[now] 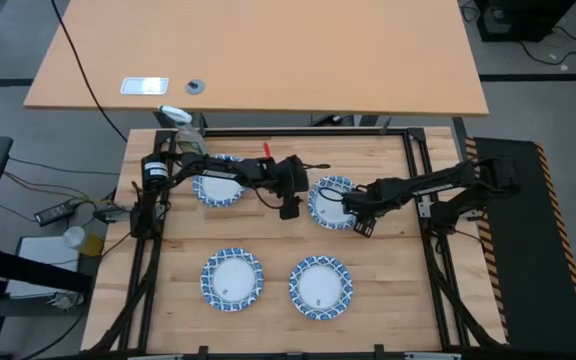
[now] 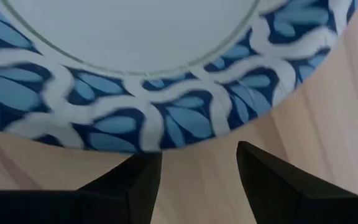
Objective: Nest bowls inside each other
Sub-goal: Stack the white bowl on top of the other white bowl
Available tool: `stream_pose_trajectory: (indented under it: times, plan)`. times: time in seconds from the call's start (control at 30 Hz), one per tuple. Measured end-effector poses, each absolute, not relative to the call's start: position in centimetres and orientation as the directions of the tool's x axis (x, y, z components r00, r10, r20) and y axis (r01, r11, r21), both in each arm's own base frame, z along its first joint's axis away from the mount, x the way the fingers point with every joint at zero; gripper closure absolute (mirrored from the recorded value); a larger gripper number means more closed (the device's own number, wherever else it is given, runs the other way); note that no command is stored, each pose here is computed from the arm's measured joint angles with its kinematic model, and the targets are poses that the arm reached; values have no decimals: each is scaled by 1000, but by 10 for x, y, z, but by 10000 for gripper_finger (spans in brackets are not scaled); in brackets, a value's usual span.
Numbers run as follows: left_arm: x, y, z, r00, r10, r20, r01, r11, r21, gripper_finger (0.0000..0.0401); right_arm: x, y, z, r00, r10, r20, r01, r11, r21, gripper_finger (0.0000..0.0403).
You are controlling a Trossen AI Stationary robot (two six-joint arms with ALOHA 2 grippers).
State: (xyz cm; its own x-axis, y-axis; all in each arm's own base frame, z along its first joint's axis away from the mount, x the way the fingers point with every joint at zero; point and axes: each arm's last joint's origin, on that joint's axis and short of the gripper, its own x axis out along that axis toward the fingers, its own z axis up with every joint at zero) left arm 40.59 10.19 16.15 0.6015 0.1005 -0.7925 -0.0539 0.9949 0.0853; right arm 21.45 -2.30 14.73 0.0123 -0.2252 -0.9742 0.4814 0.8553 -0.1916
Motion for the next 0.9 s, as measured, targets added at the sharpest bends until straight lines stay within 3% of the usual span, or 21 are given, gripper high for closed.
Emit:
stream_pose_trajectory:
  times: [0.5, 0.9]
  plan:
    - [404, 124, 144, 610, 63, -790, 10, 996, 87, 220, 225, -21, 144, 128, -304, -944, 460, 861, -215, 186]
    - [400, 122, 129, 711, 72, -700, 22, 992, 124, 220, 213, -15, 131, 150, -441, -885, 490, 810, -320, 186]
